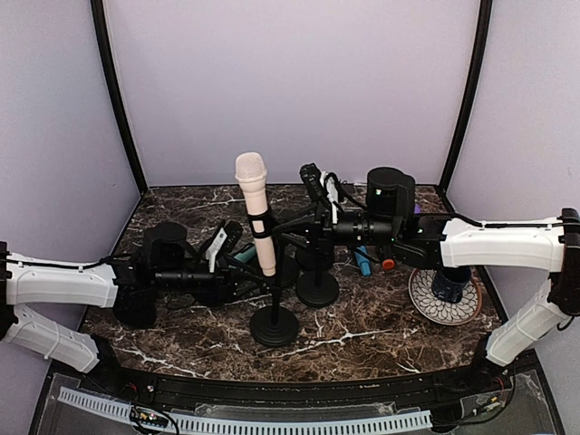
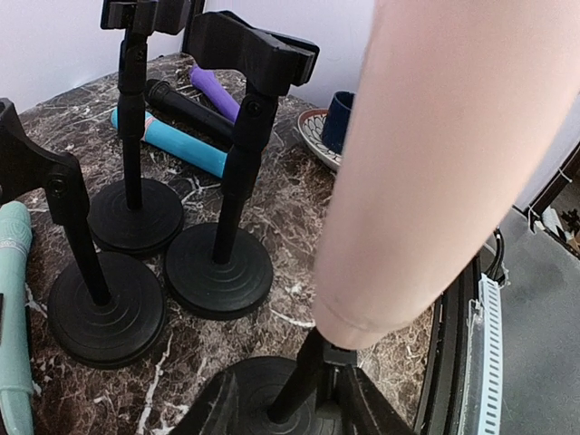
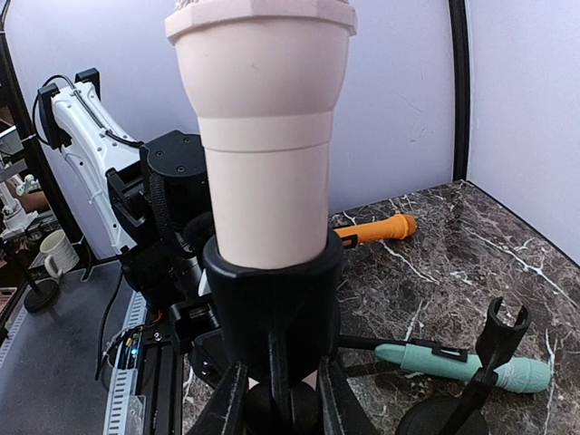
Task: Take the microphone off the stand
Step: Unscrew the knob on the microphone stand.
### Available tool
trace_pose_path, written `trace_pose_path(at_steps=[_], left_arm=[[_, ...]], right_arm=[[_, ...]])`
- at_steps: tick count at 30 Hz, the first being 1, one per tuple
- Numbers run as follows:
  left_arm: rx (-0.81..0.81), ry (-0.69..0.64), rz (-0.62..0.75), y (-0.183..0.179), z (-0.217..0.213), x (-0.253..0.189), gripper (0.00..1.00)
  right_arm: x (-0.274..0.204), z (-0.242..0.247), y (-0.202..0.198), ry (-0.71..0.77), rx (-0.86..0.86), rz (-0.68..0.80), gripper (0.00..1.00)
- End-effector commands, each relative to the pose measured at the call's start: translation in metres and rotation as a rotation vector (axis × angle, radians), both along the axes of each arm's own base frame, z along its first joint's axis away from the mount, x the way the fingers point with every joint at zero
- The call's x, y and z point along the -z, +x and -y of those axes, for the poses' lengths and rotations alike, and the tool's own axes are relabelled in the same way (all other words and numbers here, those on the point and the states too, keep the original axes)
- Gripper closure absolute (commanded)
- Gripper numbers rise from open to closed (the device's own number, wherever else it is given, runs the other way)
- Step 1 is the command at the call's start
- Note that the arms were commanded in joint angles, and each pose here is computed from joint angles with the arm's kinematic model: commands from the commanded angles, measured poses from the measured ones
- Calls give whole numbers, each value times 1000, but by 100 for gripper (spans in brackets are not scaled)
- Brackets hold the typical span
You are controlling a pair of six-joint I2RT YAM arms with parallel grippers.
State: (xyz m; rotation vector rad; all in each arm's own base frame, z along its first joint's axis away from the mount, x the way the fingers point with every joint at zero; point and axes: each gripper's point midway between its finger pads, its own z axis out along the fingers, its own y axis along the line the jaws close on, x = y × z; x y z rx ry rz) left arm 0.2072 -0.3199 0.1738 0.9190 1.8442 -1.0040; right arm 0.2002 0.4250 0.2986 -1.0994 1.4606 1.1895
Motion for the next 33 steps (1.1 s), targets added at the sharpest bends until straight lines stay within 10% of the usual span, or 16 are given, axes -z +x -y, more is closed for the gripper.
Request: trace_pose_path(at_steps=[1,23,33], left_arm=[[-19,-58,-18,2,5,-10,60],[-11,28,-147,-4,4,34,64],[-302,123,-38,33,-42,29,64]], right_arm=[[-19,4,-7,59,-10,28,100],[-20,3,-6,64,-5,31,100],[-30,9,9,61,90,121,100]])
